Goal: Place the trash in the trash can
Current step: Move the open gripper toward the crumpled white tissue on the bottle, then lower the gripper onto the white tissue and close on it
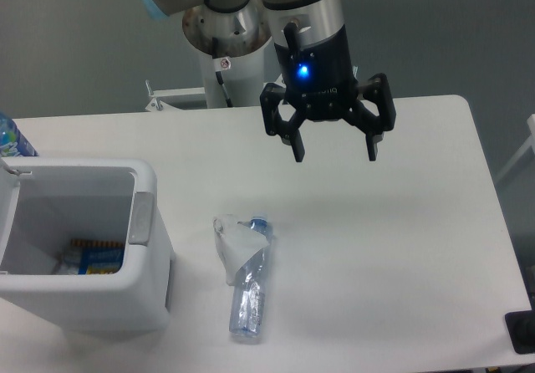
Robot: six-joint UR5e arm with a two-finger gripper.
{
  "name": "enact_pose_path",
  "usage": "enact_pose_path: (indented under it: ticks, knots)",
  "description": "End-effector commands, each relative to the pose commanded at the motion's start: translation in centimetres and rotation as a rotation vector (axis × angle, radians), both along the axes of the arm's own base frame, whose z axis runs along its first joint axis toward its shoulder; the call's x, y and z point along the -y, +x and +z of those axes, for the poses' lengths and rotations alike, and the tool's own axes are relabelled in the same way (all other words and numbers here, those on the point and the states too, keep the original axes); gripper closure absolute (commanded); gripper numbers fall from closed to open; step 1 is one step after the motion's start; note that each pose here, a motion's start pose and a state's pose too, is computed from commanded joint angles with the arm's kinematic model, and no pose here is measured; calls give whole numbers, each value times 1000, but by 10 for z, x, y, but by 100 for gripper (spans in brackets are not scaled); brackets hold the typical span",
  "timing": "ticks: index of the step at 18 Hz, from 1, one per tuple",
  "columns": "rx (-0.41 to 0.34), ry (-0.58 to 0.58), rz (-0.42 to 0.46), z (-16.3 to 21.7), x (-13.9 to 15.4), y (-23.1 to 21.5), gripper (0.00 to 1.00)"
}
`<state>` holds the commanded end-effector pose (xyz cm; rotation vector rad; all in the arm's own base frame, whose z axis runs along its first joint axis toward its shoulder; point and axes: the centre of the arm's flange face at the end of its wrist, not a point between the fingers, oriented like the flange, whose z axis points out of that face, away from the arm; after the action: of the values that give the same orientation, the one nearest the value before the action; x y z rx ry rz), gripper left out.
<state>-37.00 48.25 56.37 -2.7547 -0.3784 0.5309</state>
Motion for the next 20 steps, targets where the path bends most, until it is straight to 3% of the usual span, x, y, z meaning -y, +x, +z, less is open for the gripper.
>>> enact_pose_path:
  ticks: [7, 14, 20]
  knots:
    - [37, -51, -25, -36, 4, 10, 0]
    - [89, -155, -164, -83, 11, 39, 0]
    - [166, -184, -214, -126, 3, 70, 0]
